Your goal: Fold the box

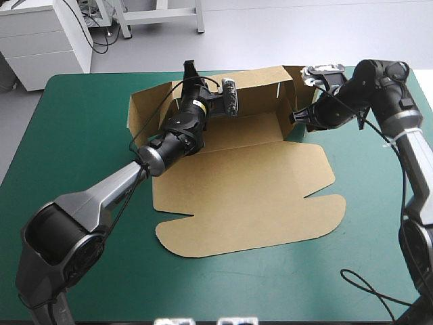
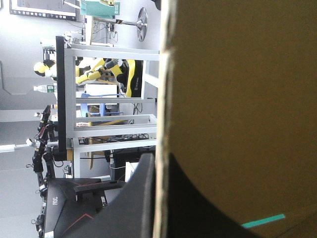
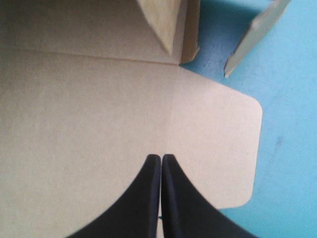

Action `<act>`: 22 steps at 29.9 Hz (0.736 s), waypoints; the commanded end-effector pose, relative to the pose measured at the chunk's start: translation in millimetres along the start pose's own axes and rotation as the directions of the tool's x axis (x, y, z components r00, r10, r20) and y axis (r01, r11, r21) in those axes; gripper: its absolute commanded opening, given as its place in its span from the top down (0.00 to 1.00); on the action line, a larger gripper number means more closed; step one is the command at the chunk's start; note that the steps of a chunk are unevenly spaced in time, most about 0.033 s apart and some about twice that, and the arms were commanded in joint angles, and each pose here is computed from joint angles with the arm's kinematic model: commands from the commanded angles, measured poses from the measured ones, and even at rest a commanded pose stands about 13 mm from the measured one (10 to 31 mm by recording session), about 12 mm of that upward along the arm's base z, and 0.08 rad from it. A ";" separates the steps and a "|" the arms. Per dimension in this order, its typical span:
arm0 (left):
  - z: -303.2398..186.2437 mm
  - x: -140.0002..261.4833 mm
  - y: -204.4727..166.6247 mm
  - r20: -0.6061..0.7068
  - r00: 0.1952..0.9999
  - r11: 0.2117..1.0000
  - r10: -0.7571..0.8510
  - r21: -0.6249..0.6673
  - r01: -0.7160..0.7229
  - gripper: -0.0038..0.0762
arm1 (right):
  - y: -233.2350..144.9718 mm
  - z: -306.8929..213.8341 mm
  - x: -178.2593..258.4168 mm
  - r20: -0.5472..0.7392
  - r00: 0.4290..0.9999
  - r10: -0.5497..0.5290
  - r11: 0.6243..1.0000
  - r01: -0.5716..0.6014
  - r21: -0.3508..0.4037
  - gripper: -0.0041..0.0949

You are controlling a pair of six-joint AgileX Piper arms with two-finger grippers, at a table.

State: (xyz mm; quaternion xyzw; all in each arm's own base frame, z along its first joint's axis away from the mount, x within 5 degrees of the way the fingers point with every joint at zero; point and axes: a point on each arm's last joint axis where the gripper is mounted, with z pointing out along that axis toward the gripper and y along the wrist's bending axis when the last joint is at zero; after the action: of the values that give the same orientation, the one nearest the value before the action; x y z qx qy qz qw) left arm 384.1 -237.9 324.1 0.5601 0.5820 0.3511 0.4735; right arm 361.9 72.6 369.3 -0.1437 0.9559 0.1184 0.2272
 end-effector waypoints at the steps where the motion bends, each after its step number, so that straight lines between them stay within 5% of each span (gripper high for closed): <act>1: -21.0 -1.9 33.9 0.033 0.999 0.995 -0.026 -0.094 0.029 0.96 | 12.1 -42.2 14.9 0.152 0.988 -0.037 0.999 0.037 0.008 0.96; 9: -21.0 -1.2 33.9 0.025 1.000 0.995 -0.015 -0.095 0.017 0.96 | 10.3 -58.2 51.7 0.224 0.971 -0.089 0.991 0.063 0.121 0.96; 22: -20.8 -1.0 33.4 0.023 0.999 0.996 -0.025 -0.090 0.027 0.96 | 10.8 -107.4 3.4 0.487 0.865 -0.122 0.977 0.020 0.211 0.96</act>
State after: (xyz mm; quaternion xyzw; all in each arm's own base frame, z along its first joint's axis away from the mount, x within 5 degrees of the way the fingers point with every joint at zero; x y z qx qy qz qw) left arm 384.2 -236.0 323.6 0.5567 0.5875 0.3568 0.4665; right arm 309.8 52.6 430.2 -0.1265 0.8989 0.0532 0.4162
